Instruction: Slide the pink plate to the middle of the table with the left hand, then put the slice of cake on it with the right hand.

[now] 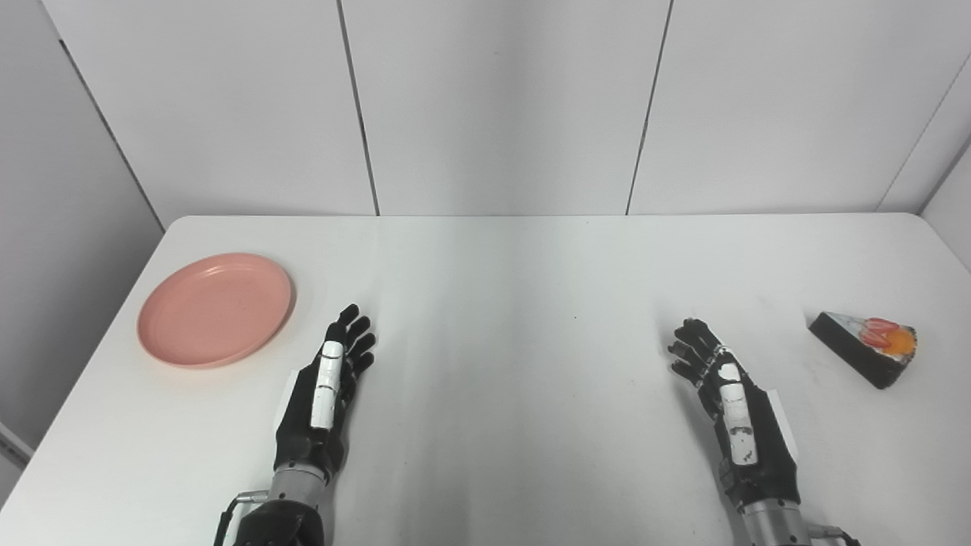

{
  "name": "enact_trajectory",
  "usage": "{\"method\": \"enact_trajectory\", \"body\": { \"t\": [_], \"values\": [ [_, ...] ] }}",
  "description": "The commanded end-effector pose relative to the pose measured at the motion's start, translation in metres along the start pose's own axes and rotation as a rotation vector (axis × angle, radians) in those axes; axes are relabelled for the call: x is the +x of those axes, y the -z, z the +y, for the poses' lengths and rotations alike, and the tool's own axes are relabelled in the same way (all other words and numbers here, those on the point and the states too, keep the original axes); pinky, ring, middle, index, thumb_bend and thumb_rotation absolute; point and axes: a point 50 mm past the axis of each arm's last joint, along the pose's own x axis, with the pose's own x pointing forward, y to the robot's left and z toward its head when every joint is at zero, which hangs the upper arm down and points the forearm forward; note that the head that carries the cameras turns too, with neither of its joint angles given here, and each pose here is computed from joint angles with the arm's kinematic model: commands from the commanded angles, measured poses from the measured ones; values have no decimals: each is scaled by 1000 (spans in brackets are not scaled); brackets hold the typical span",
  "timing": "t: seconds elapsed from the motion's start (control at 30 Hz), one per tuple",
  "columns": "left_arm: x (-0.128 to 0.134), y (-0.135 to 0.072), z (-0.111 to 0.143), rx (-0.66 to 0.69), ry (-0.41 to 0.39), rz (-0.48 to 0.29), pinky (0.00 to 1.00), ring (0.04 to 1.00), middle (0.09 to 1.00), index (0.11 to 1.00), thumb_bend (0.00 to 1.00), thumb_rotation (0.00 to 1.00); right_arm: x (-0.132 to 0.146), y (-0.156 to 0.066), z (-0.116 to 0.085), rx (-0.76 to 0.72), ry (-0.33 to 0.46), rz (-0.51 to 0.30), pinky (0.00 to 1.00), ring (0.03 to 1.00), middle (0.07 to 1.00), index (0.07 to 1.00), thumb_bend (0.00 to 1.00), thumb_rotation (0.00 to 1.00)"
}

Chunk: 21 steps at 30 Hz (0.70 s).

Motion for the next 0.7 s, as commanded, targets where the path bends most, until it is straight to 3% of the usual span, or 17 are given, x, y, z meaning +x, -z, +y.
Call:
{"method": "enact_trajectory", "body": {
  "t": [0.0, 0.67],
  "values": [
    [3, -11, 0, 21, 10, -49, 949, 927, 935, 909, 760, 975, 1, -5, 1, 1, -7, -59, 862, 851, 857, 850, 854, 969],
    [3, -11, -1, 21, 14, -38, 938, 921, 927, 905, 752, 971, 1, -4, 0, -4, -13, -57, 865, 847, 856, 846, 846, 959]
  ]
}}
